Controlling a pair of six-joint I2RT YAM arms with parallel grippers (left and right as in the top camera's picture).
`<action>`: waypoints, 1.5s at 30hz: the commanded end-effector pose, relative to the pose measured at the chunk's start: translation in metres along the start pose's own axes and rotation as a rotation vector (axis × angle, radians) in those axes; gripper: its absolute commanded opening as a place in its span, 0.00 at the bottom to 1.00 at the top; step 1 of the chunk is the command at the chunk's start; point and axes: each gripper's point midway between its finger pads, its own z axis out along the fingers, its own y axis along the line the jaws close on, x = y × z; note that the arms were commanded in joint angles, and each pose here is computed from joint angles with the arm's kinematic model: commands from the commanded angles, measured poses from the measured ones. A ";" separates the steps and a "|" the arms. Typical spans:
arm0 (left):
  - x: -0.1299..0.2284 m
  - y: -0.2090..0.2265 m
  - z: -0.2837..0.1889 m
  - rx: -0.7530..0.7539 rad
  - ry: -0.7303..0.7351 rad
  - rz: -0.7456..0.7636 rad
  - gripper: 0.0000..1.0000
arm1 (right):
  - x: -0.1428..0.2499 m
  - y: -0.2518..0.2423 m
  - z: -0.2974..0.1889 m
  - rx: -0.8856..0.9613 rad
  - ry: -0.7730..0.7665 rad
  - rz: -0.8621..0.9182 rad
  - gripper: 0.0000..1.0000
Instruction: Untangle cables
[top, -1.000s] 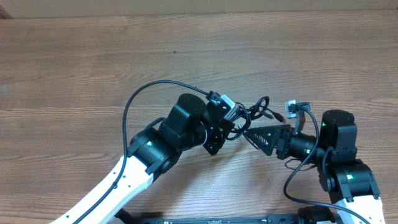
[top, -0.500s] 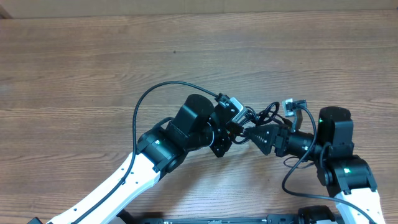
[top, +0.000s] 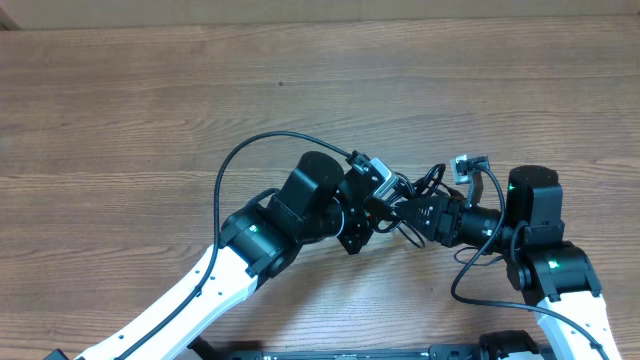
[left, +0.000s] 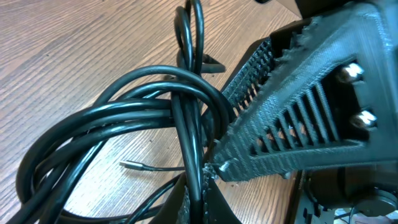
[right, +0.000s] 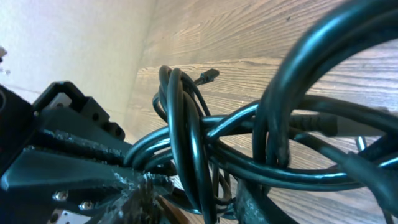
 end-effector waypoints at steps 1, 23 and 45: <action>-0.009 -0.017 -0.003 0.069 -0.018 0.012 0.04 | -0.012 0.011 -0.004 -0.013 -0.029 -0.043 0.30; -0.008 -0.014 -0.002 0.043 -0.014 0.011 0.04 | -0.012 0.007 -0.004 0.006 -0.032 -0.013 0.04; 0.012 0.042 -0.009 -0.283 0.020 -0.258 0.04 | -0.012 0.008 -0.004 0.003 -0.031 -0.014 0.04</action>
